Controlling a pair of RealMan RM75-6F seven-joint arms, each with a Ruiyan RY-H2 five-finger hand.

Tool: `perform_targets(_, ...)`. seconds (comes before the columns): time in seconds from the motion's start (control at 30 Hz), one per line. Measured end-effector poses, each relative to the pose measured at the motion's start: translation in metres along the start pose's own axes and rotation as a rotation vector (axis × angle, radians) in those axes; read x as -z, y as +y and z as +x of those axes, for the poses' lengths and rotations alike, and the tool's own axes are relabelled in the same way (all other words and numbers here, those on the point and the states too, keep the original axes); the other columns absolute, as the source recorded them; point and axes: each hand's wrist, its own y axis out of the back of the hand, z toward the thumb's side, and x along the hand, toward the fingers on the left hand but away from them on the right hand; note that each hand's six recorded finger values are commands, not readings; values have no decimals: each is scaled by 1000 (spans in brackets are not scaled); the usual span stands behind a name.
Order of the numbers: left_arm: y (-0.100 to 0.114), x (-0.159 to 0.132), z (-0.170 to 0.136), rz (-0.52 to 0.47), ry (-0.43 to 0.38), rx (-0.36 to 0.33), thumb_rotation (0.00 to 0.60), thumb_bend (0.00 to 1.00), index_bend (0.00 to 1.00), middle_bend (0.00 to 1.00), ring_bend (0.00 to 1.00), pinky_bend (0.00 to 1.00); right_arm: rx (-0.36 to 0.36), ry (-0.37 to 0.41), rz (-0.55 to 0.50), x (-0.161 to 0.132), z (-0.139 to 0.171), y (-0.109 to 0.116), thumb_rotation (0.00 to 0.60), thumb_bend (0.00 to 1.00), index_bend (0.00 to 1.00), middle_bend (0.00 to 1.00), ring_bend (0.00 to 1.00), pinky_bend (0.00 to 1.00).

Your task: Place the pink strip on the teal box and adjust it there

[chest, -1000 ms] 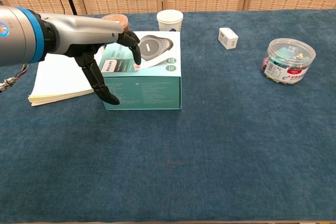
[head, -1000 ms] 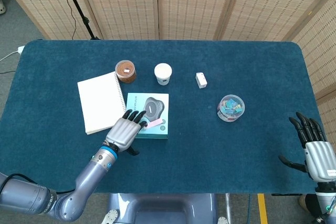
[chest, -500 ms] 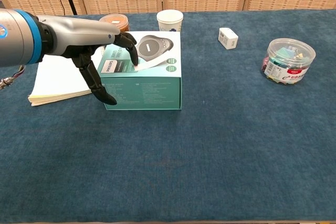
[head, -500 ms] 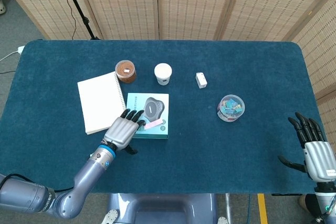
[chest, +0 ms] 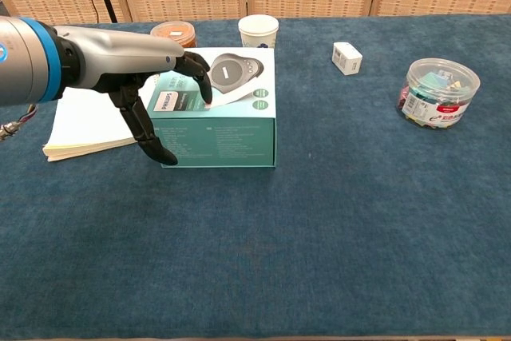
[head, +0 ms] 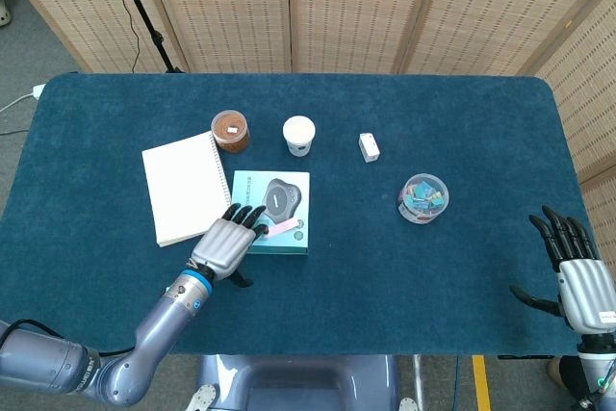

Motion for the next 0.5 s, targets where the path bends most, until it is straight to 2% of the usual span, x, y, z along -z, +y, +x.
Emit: perform_targets(0.5,2,6,-1,-2,16,-5,490,0,265,0,0,0,0,1,-2,-1,0,0,600,0,74,0,0,0)
